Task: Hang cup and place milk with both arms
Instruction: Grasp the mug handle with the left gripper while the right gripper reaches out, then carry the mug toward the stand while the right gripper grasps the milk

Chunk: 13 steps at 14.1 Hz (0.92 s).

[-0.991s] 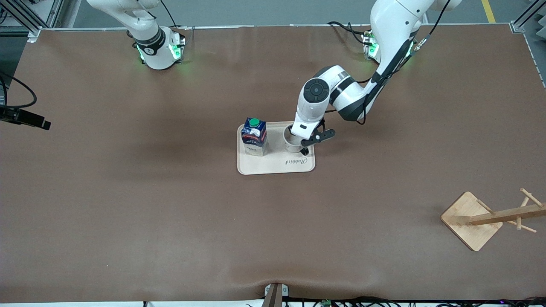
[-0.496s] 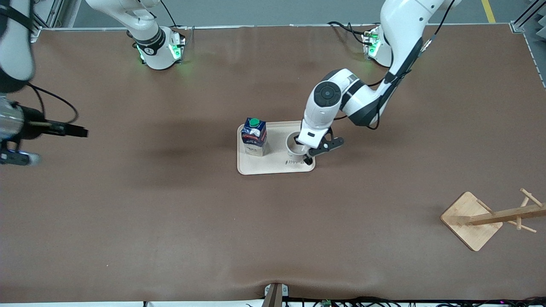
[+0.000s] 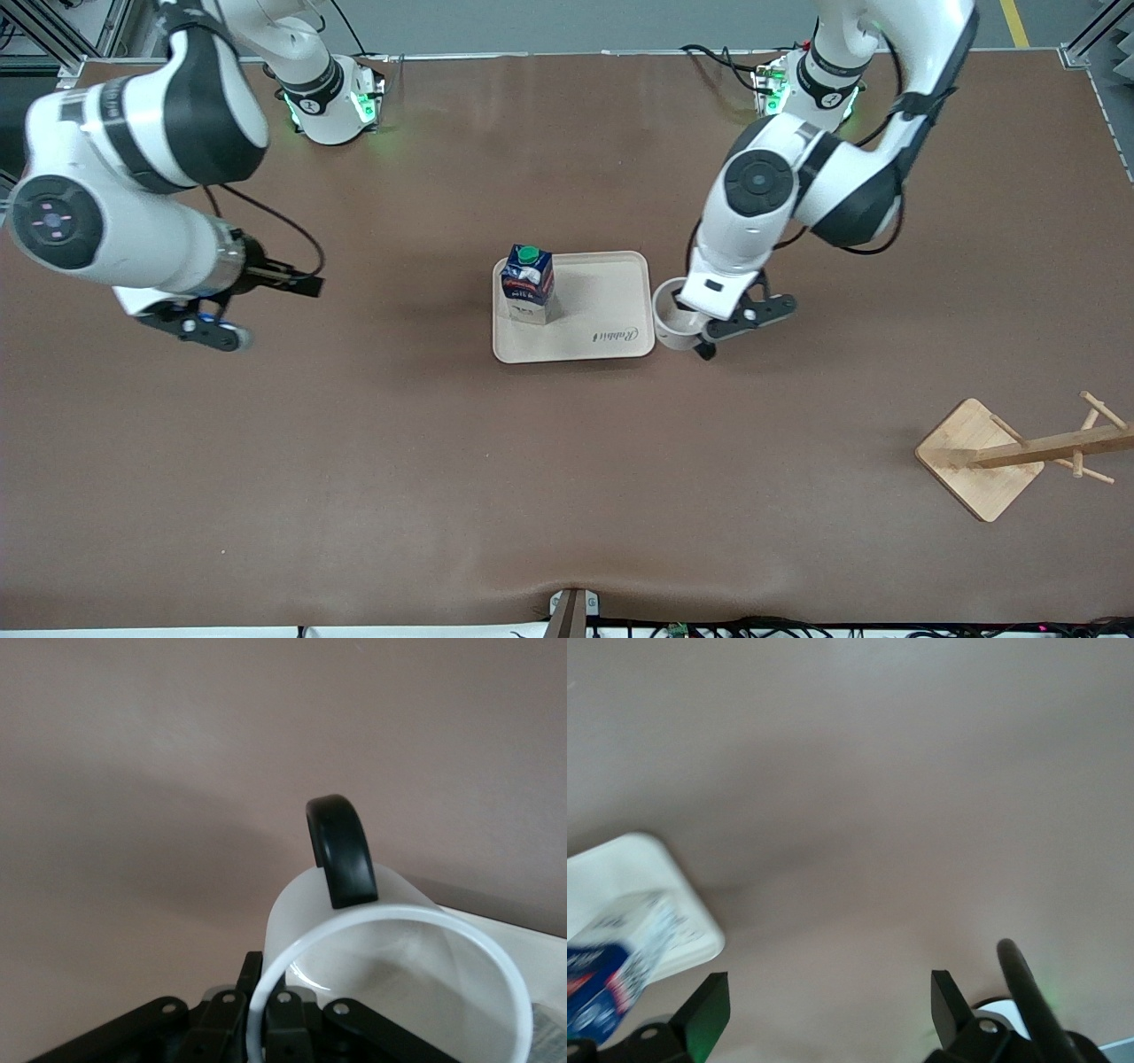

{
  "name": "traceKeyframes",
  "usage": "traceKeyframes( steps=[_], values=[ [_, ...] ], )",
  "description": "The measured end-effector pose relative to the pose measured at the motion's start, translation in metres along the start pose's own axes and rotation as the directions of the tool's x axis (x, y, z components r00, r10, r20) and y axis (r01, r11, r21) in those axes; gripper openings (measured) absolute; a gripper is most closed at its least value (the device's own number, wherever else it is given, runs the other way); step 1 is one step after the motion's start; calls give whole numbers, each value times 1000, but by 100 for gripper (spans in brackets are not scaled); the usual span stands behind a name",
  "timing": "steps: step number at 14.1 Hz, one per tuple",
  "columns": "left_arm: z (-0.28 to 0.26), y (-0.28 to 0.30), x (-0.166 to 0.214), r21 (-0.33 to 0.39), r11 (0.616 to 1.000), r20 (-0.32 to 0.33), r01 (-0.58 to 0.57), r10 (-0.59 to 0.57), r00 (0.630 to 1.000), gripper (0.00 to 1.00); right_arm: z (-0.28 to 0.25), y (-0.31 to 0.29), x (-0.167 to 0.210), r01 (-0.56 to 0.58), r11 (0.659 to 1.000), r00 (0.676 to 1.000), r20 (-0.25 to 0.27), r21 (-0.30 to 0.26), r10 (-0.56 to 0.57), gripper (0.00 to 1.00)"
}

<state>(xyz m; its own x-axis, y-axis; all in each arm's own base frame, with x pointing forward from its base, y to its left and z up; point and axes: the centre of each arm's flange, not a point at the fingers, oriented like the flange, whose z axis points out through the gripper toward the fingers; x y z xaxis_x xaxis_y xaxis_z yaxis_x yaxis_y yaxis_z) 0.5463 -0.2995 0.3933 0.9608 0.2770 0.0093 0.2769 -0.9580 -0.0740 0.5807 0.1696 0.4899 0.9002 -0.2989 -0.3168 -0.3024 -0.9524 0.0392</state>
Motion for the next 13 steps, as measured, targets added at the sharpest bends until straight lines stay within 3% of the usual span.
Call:
traceKeyframes(
  steps=[2,4,8,13],
  values=[
    [-17,-32,28,13,999,2,-41,41,999,5,14,-27,-6,22,997,998,50,79,-26,100],
    [-29,-66,55,15,996,-4,-89,89,996,5,35,-60,-10,41,992,996,74,120,-50,100],
    [-54,-135,92,22,978,-29,-208,208,978,5,94,-153,-38,-25,992,999,35,125,21,100],
    [-69,-221,130,38,926,-31,-375,376,926,5,140,-209,-59,-103,977,993,79,187,89,100]
  ],
)
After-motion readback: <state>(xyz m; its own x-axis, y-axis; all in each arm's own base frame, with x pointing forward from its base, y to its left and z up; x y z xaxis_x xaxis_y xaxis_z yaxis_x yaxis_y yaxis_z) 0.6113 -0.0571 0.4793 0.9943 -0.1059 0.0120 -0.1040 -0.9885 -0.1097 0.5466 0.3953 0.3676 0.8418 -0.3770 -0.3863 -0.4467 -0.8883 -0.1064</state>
